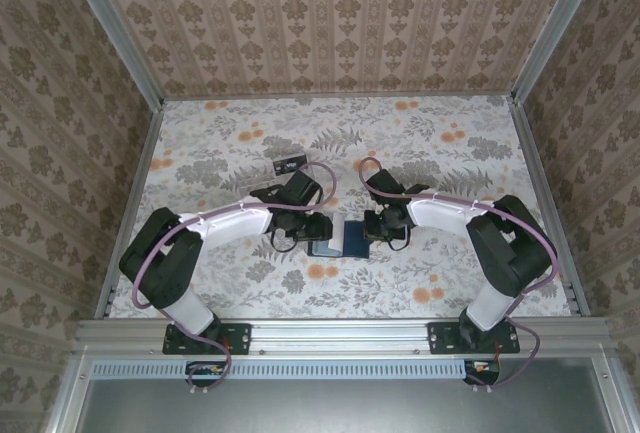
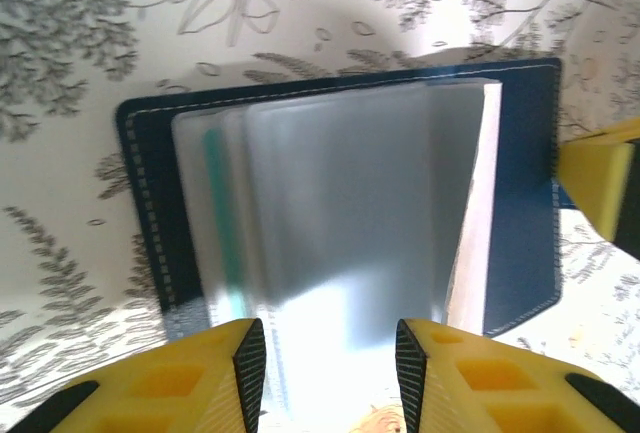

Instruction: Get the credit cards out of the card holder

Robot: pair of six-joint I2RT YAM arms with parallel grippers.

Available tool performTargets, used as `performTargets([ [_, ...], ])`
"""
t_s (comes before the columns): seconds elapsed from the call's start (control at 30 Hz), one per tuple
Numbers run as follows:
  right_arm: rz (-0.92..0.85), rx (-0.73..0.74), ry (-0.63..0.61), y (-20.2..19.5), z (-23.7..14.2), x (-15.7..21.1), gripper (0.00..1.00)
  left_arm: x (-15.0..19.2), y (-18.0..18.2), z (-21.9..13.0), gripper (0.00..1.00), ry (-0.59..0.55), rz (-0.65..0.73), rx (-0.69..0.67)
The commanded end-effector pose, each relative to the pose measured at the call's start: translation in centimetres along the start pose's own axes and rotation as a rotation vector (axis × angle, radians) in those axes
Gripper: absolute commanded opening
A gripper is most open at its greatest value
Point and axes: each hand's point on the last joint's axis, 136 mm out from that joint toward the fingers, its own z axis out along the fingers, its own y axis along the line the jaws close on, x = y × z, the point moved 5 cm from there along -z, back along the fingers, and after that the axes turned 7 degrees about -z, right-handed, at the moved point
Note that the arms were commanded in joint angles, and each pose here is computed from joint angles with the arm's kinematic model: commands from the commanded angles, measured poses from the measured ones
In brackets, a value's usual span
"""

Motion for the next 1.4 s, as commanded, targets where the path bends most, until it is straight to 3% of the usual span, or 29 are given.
performTargets([
  [0.0, -0.014, -0.012, 0.016, 0.5, 0.2, -0.1, 0.13, -0.3, -0.1, -1.1, 0.42, -0.037, 0.003, -0.036],
  [0.23, -0.016, -0.011, 0.019, 0.5, 0.3, -0.2, 0.13, -0.1, -1.2, -0.1, 0.41, 0.004, 0.022, 0.059],
  [0.73, -0.014, -0.009, 0.021, 0.5, 0.2, 0.0, 0.13, 0.4, 0.5, 1.2, 0.41, 0.029, -0.003, -0.023],
  [1.13, -0.015, -0.012, 0.019, 0.5, 0.1, -0.1, 0.13, 0.8, 0.5, 2.2, 0.40, 0.068, -0.011, -0.006],
  [1.37, -0.013, -0.013, 0.019, 0.6, 0.2, 0.0, 0.13, 0.6, -1.8, 1.6, 0.43, 0.061, 0.029, 0.136],
])
